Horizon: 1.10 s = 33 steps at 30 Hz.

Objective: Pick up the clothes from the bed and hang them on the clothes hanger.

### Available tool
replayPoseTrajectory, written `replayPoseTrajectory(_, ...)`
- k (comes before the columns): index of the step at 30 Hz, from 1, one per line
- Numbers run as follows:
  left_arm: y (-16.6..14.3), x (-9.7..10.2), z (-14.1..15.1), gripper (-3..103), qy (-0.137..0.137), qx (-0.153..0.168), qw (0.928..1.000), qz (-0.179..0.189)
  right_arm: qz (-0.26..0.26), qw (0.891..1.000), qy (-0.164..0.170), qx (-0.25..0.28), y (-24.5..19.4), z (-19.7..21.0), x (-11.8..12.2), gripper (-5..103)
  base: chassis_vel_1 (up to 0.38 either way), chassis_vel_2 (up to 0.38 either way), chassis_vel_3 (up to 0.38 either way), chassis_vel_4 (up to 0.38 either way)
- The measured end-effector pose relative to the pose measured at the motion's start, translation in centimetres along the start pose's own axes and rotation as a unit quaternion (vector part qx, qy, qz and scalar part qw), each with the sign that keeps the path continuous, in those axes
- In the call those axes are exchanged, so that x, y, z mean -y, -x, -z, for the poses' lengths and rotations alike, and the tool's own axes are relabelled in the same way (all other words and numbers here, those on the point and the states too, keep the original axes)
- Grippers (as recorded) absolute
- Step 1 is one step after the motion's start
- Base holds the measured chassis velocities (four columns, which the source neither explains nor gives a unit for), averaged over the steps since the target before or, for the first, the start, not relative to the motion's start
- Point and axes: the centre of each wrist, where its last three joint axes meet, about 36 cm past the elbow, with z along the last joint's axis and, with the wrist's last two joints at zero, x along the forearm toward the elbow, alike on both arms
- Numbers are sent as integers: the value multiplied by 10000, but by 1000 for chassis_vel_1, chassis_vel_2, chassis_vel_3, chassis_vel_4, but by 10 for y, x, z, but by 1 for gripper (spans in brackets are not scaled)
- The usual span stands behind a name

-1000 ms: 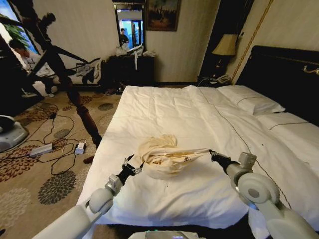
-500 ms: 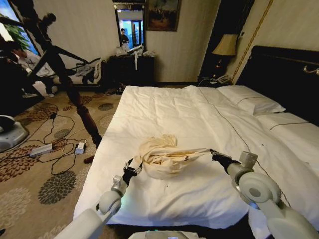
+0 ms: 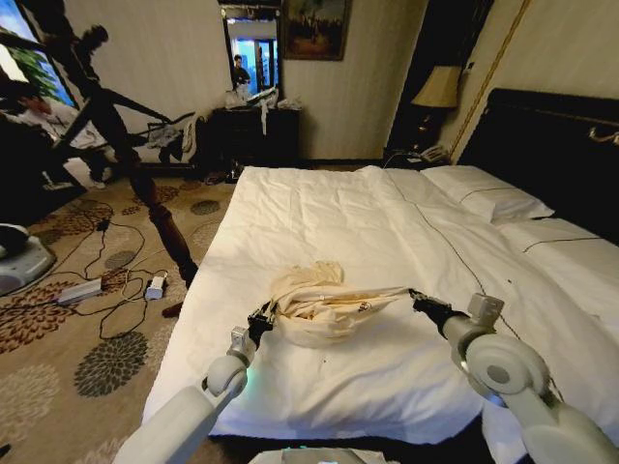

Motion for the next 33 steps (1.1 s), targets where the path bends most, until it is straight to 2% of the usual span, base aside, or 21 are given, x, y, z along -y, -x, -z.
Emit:
replayPoseTrajectory(1, 3, 0, 1, 7, 29, -2, 10000, -19, 4, 10000, 1, -1, 0, 0, 0, 0, 0, 0, 0, 0)
replayPoseTrajectory(2, 6, 0, 2, 3, 54, 2, 10000, -39, 11, 10000, 6, -4, 0, 0, -1, 0, 0, 0, 0, 0)
replayPoseTrajectory(9, 15, -1, 8, 0, 118, 21, 9999, -89, 35, 10000, 21, -11, -2, 0, -2, 0, 0, 0, 0, 0)
replayPoseTrajectory(14, 19, -1, 32, 0, 88, 286, 9994, -172, 37, 10000, 36, -16, -3, -2, -3, 0, 0, 0, 0, 0)
replayPoseTrajectory(15, 22, -1, 42, 0, 67, 386, 9990, -195, 37, 10000, 42, -13, -3, -1, -3, 0, 0, 0, 0, 0)
replayPoseTrajectory(18, 35, 1, 101, 0, 77, 870, 9954, -400, 28, 10000, 46, 1, -3, -1, -3, 0, 0, 0, 0, 0)
replayPoseTrajectory(19, 35, 1, 101, 0, 77, 870, 9954, -400, 28, 10000, 46, 1, -3, -1, -3, 0, 0, 0, 0, 0)
replayPoseTrajectory(21, 49, 6, 144, 0, 165, 1190, 9910, -591, 31, 10000, 54, 0, -2, -1, -3, 0, 0, 0, 0, 0)
replayPoseTrajectory(23, 66, 9, 174, 0, 243, 1325, 9880, -753, 44, 10000, 68, 1, -2, -1, -4, 0, 0, 0, 0, 0)
replayPoseTrajectory(24, 66, 9, 174, 0, 243, 1325, 9880, -753, 44, 10000, 68, 1, -2, -1, -4, 0, 0, 0, 0, 0)
replayPoseTrajectory(28, 116, 6, 220, 0, 582, 1507, 9831, -855, 46, 10000, 77, -6, -2, -2, -4, 0, 0, 0, 0, 0)
replayPoseTrajectory(29, 116, 6, 220, 0, 582, 1507, 9831, -855, 46, 10000, 77, -6, -2, -2, -4, 0, 0, 0, 0, 0)
replayPoseTrajectory(33, 156, 2, 230, 0, 602, 1483, 9842, -755, 45, 10000, 75, -6, -2, -2, -4, 0, 0, 0, 0, 0)
